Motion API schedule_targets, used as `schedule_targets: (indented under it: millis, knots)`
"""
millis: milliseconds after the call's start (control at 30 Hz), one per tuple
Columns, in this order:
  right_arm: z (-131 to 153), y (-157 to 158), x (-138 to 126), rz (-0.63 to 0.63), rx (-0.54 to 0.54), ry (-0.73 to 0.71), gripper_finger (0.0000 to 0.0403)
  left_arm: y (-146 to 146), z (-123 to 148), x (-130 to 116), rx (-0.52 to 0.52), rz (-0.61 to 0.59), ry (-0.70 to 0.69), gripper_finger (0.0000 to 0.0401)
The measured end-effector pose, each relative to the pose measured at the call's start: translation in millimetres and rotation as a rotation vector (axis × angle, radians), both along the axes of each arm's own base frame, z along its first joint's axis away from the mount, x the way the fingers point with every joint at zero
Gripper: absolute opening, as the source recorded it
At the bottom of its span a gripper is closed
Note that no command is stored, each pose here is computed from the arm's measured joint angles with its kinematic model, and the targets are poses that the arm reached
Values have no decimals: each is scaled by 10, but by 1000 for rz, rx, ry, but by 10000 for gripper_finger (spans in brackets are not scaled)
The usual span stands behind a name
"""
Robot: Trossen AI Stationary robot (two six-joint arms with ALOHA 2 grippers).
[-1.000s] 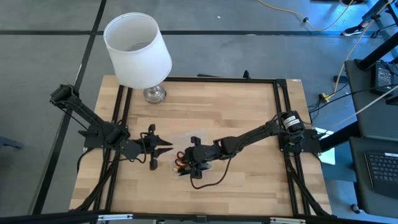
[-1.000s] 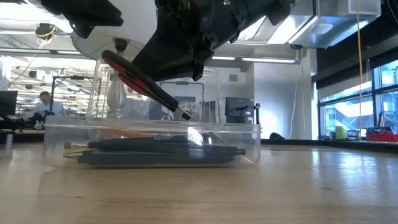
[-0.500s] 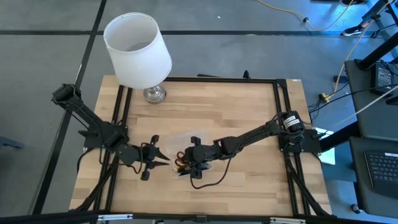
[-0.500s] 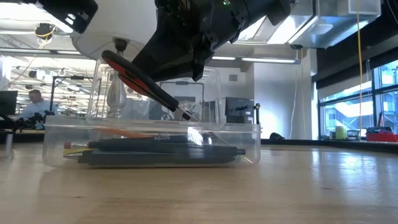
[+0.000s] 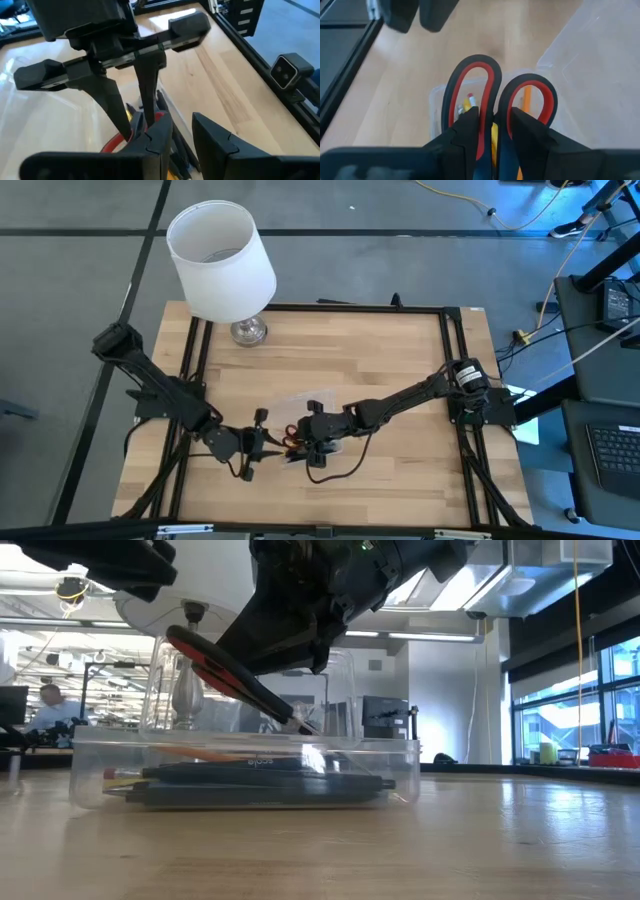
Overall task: Pick & place school supplies into a supply box
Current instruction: Put the black scissors into the transparent supply box
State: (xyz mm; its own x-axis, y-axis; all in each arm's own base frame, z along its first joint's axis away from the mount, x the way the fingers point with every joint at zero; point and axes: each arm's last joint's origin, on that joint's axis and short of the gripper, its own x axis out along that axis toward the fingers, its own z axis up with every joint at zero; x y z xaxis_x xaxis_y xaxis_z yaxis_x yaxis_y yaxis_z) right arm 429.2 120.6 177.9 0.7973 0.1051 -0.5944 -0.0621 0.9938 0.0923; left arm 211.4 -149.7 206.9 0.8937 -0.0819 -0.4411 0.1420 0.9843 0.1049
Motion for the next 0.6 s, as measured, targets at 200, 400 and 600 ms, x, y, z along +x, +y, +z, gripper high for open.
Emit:
schedule_targets:
  millis: [200, 400, 600]
  knots:
    - [-7, 18, -9, 56, 38, 18, 113, -50, -25, -21, -6, -32, 14, 72]
    - [-2, 21, -5, 57, 40, 12, 113, -42, -38, -27, 61, -51, 19, 72]
    - [-1, 22, -4, 57, 40, 10, 113, -21, -121, -54, 388, -204, 65, 72]
